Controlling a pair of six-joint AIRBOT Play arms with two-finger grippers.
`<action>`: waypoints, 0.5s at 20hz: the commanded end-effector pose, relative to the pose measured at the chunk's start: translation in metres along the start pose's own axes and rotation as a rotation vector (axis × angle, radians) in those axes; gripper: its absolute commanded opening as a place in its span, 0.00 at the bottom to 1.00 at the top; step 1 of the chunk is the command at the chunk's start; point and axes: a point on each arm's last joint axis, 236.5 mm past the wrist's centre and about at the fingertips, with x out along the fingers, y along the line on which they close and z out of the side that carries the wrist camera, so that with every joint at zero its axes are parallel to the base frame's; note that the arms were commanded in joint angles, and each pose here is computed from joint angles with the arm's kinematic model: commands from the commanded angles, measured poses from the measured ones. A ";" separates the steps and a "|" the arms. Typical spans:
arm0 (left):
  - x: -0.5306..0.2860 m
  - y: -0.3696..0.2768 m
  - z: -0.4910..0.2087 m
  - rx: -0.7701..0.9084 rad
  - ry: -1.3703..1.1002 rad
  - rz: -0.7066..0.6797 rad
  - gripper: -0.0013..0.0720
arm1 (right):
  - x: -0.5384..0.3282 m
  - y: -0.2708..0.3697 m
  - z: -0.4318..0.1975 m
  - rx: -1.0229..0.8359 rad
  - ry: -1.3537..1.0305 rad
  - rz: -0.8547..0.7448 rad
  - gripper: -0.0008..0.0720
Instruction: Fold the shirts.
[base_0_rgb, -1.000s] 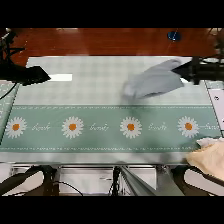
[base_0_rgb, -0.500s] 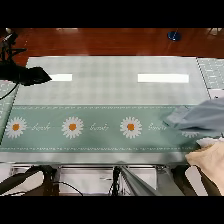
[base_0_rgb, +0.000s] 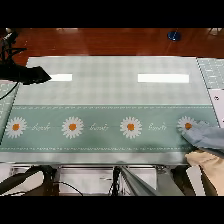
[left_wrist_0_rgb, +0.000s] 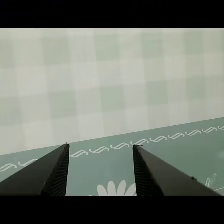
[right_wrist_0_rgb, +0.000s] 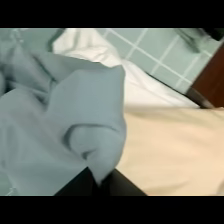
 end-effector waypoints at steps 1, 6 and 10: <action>0.000 0.001 0.002 0.005 -0.007 0.003 0.66 | -0.002 -0.057 -0.030 0.073 0.162 -0.238 0.03; 0.000 0.003 0.008 0.005 -0.035 0.012 0.66 | 0.001 -0.093 -0.042 0.095 0.229 -0.417 0.03; -0.001 0.006 0.017 0.005 -0.070 0.023 0.66 | 0.026 -0.098 -0.069 0.066 0.359 -0.473 0.04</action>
